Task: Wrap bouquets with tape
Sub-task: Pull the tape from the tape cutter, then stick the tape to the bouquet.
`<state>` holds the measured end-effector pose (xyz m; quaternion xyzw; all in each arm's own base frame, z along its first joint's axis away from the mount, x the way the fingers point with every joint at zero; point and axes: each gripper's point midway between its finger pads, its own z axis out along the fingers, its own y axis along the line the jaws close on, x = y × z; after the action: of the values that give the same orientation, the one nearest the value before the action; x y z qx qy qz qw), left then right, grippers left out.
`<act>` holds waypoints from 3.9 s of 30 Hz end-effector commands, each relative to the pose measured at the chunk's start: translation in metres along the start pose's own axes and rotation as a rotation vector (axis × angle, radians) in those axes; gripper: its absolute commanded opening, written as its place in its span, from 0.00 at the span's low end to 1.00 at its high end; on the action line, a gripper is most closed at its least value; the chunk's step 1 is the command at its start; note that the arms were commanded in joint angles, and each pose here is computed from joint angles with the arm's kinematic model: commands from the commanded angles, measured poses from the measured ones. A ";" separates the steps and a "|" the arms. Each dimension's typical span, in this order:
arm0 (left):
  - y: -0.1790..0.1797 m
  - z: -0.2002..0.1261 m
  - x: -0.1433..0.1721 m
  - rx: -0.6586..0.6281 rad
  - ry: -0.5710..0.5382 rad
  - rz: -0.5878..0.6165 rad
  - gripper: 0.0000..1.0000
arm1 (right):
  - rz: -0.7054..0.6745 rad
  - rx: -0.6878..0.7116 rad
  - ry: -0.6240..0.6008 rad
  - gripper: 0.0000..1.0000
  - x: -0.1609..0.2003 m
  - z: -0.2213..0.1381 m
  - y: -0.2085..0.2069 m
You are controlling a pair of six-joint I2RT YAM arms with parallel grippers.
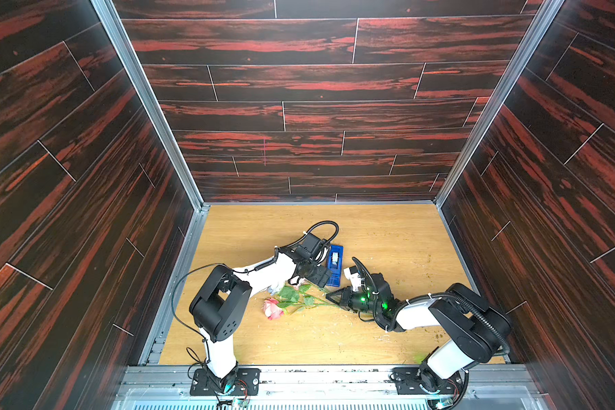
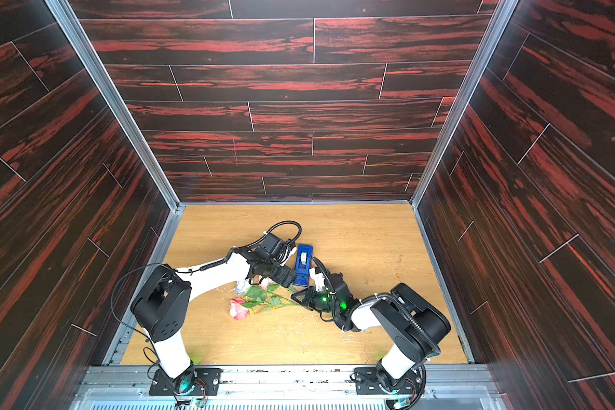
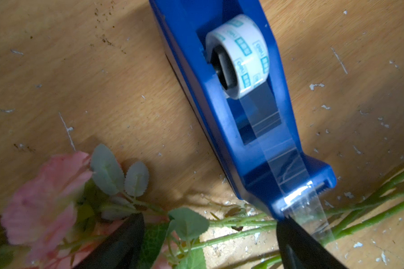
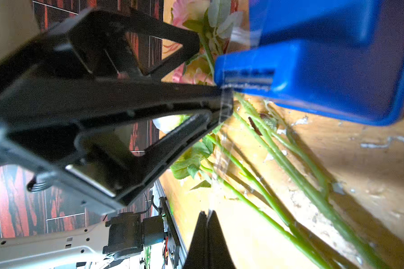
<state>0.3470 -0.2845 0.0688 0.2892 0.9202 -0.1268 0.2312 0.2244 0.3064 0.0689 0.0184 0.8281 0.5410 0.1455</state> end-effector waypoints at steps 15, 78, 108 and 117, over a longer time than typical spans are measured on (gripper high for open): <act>0.000 -0.004 -0.036 -0.010 -0.134 -0.026 0.92 | -0.015 -0.029 0.211 0.00 0.050 -0.006 0.016; -0.044 -0.066 0.005 0.104 -0.181 -0.062 0.92 | 0.108 0.082 0.208 0.20 0.066 -0.011 -0.050; -0.062 -0.051 0.014 0.071 -0.177 -0.080 0.92 | -0.119 0.306 0.244 0.59 0.064 -0.073 -0.020; -0.045 -0.070 0.033 0.027 -0.222 -0.197 0.92 | -0.514 0.502 0.283 0.54 -0.001 -0.100 -0.006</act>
<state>0.2698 -0.2937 0.1044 0.2280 0.9092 -0.1919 0.2907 0.2054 0.2364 0.1179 -0.1361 0.9090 0.3526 0.1756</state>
